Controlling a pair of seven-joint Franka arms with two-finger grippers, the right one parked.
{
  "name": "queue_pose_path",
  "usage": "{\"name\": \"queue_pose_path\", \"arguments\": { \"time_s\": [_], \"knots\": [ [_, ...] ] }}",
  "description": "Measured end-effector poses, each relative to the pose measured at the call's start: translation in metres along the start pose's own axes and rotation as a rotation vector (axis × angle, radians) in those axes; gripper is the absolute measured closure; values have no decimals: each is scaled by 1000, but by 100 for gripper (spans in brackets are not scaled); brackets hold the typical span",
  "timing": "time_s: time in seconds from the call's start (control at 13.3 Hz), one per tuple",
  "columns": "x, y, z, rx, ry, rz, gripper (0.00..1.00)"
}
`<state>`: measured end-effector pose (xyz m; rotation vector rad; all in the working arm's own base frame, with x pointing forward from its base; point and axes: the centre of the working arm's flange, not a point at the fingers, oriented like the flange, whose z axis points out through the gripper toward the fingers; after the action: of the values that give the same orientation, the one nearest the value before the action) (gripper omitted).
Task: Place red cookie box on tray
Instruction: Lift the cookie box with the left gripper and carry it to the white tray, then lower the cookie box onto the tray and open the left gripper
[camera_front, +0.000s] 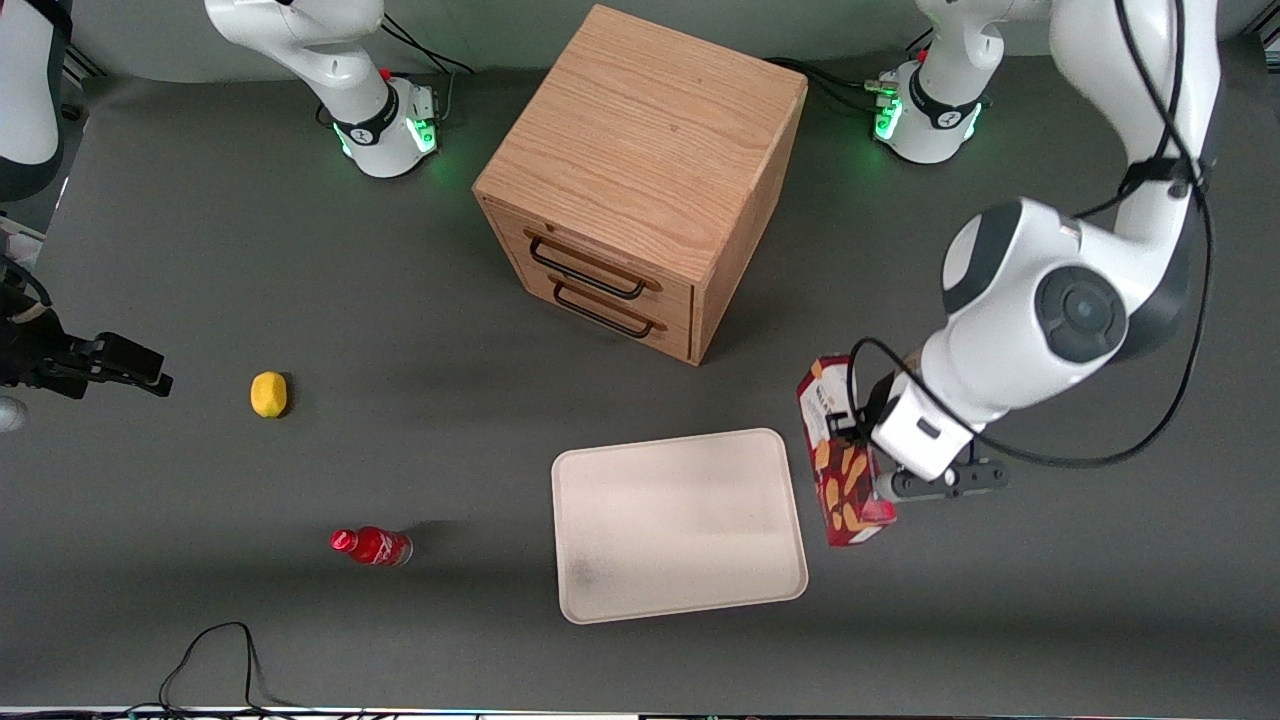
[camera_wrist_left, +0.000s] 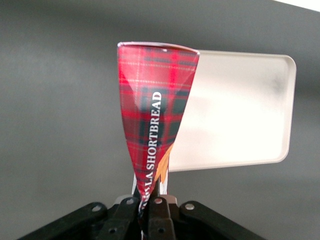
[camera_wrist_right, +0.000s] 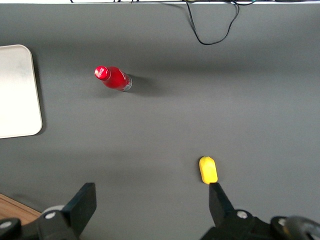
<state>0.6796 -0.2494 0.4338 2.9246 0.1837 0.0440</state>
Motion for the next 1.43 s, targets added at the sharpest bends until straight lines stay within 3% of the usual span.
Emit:
{"name": "queue_pose_path", "arguments": {
  "time_s": [0.38, 0.82, 1.27, 1.43],
  "knots": [
    [38, 6, 84, 70, 4, 3, 96],
    [21, 31, 160, 127, -52, 13, 96],
    [11, 39, 190, 146, -59, -17, 96],
    [16, 37, 190, 161, -11, 5, 78]
  ]
}}
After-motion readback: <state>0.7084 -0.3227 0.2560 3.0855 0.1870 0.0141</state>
